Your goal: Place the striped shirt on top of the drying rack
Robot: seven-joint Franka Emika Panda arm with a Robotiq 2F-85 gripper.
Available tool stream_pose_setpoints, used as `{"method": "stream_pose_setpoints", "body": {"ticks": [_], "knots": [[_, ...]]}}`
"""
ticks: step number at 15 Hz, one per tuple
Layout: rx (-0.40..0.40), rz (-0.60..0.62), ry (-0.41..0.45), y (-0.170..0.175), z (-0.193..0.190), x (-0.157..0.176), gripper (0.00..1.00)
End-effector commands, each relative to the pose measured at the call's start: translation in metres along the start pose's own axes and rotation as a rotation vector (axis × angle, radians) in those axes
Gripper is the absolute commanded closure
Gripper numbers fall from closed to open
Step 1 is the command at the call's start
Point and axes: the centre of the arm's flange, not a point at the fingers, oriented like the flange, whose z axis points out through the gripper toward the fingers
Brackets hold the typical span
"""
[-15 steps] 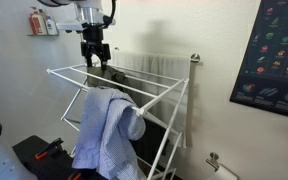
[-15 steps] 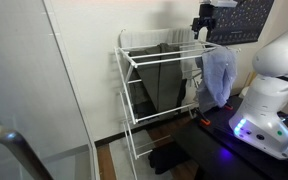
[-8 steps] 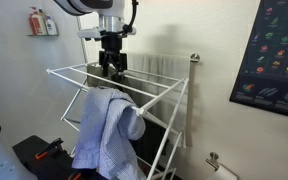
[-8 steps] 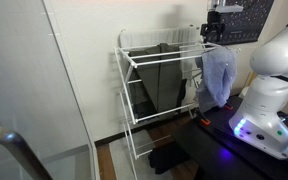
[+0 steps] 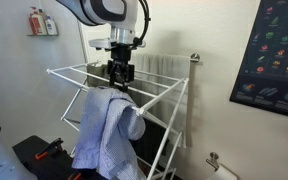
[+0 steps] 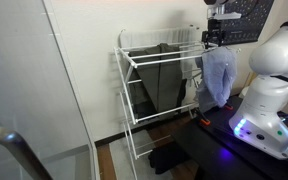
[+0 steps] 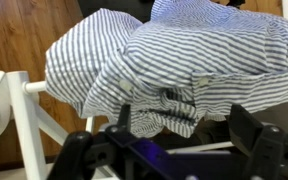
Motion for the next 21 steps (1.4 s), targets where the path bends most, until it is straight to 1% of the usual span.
{"method": "stream_pose_setpoints", "body": {"ticks": [1, 5, 8, 12, 16, 17, 18, 21], "knots": [[-0.004, 0.026, -0.046, 0.012, 0.007, 0.016, 0.00], [-0.013, 0.036, -0.096, 0.018, 0.026, 0.026, 0.00], [-0.021, 0.026, -0.170, 0.019, 0.046, 0.032, 0.00], [-0.026, 0.002, -0.297, 0.016, 0.069, 0.037, 0.00], [-0.038, -0.009, -0.398, 0.015, 0.078, 0.042, 0.00], [-0.043, -0.011, -0.417, 0.015, 0.078, 0.043, 0.12], [-0.045, -0.015, -0.433, 0.016, 0.079, 0.045, 0.28], [-0.059, -0.010, -0.471, 0.016, 0.078, 0.049, 0.51]]}}
